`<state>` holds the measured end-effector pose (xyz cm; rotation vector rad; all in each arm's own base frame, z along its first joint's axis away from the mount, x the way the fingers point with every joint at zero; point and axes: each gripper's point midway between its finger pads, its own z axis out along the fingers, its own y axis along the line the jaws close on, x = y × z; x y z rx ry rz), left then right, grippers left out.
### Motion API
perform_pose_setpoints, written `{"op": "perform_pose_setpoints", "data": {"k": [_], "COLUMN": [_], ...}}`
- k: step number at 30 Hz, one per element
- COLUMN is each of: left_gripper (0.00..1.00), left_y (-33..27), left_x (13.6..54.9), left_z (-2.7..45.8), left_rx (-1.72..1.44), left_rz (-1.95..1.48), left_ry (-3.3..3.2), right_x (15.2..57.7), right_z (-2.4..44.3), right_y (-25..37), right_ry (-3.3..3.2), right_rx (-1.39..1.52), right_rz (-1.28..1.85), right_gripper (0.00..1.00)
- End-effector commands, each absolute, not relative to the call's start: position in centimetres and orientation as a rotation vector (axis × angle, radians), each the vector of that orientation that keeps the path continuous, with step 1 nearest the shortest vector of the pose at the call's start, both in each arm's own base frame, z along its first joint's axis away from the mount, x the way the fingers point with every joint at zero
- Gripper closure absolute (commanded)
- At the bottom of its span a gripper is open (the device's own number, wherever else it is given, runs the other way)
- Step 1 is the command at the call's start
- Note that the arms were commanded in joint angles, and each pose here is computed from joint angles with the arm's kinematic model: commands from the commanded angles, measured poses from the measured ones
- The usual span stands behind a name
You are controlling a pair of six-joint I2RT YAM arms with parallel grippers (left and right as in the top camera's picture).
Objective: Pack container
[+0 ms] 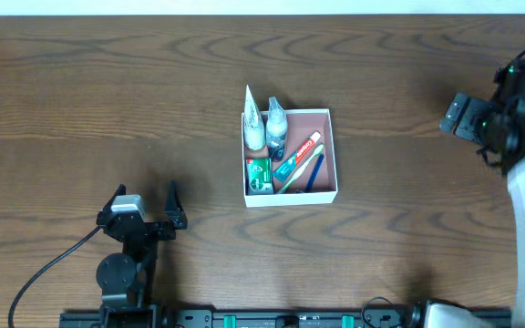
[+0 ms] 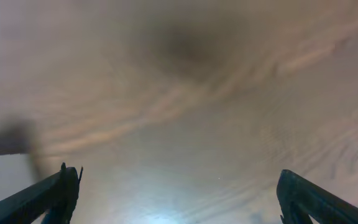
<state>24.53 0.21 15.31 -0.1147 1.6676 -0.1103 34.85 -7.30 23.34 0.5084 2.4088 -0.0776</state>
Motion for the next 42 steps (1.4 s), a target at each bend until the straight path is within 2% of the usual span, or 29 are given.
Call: {"op": "perform_pose_setpoints", "data": {"k": [1, 8, 15, 21, 31, 42], "left_gripper": [0.02, 0.02, 0.02, 0.02, 0.02, 0.02], "left_y": [0.1, 0.1, 0.1, 0.1, 0.1, 0.1], "left_x": [24.4, 24.4, 24.4, 24.4, 24.4, 24.4], "left_z": [13.8, 13.8, 13.8, 13.8, 13.8, 13.8], "left_rx": [-0.104, -0.104, -0.104, -0.104, -0.104, -0.104], "left_rz": [-0.105, -0.105, -0.105, -0.105, -0.105, -0.105], "left_ry": [1.720, 1.719, 1.719, 1.719, 1.719, 1.719], "right_x": [32.8, 26.8, 24.9, 25.0, 24.7, 24.6], "right_z": [28.6, 35.7, 36.8, 33.6, 24.7, 21.4], "right_y": [-5.5, -3.3, -2.7, -1.4, -0.2, 0.2], "right_ry": [2.258, 1.996, 1.684, 1.449, 1.373, 1.411], "right_rx": [0.447, 0.357, 0.290, 0.197, 0.150, 0.135], "right_rz": [-0.049, 0.048, 0.088, 0.151, 0.192, 0.192], "right_gripper": [0.01, 0.01, 0.01, 0.01, 0.01, 0.01]}}
